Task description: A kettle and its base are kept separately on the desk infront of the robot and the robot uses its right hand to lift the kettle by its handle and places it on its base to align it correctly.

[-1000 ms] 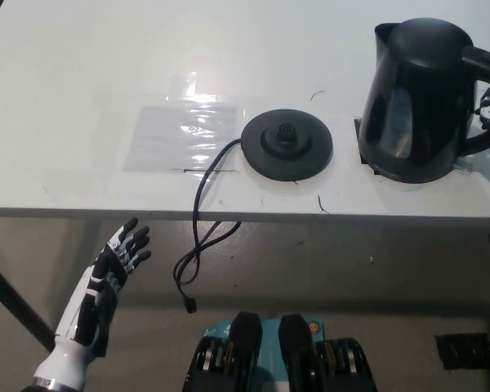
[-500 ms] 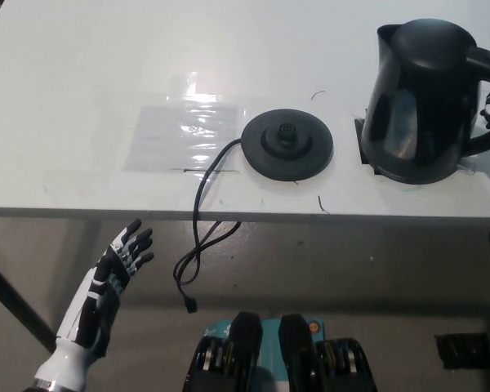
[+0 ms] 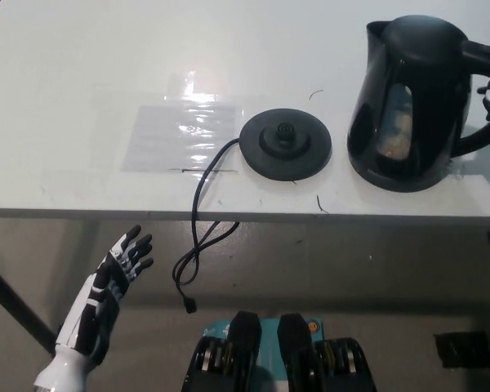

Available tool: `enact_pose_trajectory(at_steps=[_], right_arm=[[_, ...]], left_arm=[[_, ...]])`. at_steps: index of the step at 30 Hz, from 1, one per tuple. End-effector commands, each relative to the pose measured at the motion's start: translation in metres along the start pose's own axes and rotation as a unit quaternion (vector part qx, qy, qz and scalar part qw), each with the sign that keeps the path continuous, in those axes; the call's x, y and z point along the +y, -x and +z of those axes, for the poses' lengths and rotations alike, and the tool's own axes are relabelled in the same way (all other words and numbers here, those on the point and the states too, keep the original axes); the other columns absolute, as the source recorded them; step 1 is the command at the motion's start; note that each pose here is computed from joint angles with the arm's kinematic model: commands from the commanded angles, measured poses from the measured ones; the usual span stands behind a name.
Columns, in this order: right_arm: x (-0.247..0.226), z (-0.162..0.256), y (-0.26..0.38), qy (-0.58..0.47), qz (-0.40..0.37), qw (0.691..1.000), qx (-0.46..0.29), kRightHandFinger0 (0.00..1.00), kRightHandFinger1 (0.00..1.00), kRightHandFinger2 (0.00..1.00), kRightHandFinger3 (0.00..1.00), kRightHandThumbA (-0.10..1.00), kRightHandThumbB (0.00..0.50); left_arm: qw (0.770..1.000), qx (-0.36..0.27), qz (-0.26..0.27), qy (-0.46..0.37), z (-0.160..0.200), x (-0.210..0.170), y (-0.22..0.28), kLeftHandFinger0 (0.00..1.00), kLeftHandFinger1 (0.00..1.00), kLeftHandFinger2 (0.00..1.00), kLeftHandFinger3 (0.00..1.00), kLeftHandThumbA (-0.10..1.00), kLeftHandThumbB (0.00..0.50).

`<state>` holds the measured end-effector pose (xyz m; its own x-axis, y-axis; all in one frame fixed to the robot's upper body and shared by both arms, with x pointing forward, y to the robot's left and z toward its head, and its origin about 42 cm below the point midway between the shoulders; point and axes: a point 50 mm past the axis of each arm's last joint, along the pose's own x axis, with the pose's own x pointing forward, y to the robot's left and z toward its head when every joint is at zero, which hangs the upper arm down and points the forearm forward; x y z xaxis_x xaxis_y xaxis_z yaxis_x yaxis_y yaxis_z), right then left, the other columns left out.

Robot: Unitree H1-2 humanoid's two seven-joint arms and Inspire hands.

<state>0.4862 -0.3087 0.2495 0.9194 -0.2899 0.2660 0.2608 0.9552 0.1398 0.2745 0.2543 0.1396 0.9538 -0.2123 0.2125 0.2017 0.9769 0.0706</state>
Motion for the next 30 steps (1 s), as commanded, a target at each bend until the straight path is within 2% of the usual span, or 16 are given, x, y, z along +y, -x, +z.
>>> enact_pose_trajectory(at_steps=[1, 11, 15, 16, 19, 23, 30], right_arm=[[0.016, 0.060, -0.020, -0.041, -0.012, 0.992, -0.120, 0.00, 0.39, 0.77, 0.76, -0.10, 0.112], [0.051, 0.073, -0.027, -0.067, -0.004, 0.990, -0.126, 0.00, 0.36, 0.73, 0.74, -0.10, 0.118], [0.064, 0.076, -0.030, -0.070, 0.002, 0.989, -0.130, 0.00, 0.43, 0.78, 0.78, -0.10, 0.097], [0.069, 0.075, -0.032, -0.068, 0.006, 0.989, -0.131, 0.00, 0.44, 0.80, 0.81, -0.10, 0.090], [0.082, 0.075, -0.037, -0.055, 0.006, 0.990, -0.131, 0.04, 0.47, 0.82, 0.83, -0.10, 0.108], [0.097, 0.079, -0.041, -0.031, 0.010, 0.989, -0.142, 0.02, 0.39, 0.79, 0.80, -0.10, 0.114], [0.119, 0.088, -0.040, -0.033, 0.020, 0.987, -0.157, 0.00, 0.37, 0.76, 0.76, -0.10, 0.105]], left_arm=[[0.999, -0.021, -0.016, -0.019, 0.006, 0.004, 0.001, 1.00, 1.00, 1.00, 1.00, 1.00, 0.025], [1.000, -0.020, -0.015, -0.017, 0.006, 0.003, 0.002, 1.00, 1.00, 1.00, 1.00, 1.00, 0.026], [0.999, -0.020, -0.017, -0.018, 0.006, 0.002, 0.002, 1.00, 1.00, 1.00, 1.00, 1.00, 0.016], [0.999, -0.020, -0.017, -0.018, 0.005, 0.003, 0.002, 1.00, 1.00, 1.00, 1.00, 1.00, 0.026], [0.999, -0.022, -0.016, -0.021, 0.005, 0.004, 0.002, 1.00, 1.00, 1.00, 1.00, 1.00, 0.015], [0.999, -0.021, -0.016, -0.019, 0.006, 0.003, 0.002, 1.00, 1.00, 1.00, 1.00, 1.00, 0.012], [0.999, -0.021, -0.018, -0.024, 0.008, 0.003, 0.002, 1.00, 1.00, 1.00, 1.00, 1.00, 0.012]])
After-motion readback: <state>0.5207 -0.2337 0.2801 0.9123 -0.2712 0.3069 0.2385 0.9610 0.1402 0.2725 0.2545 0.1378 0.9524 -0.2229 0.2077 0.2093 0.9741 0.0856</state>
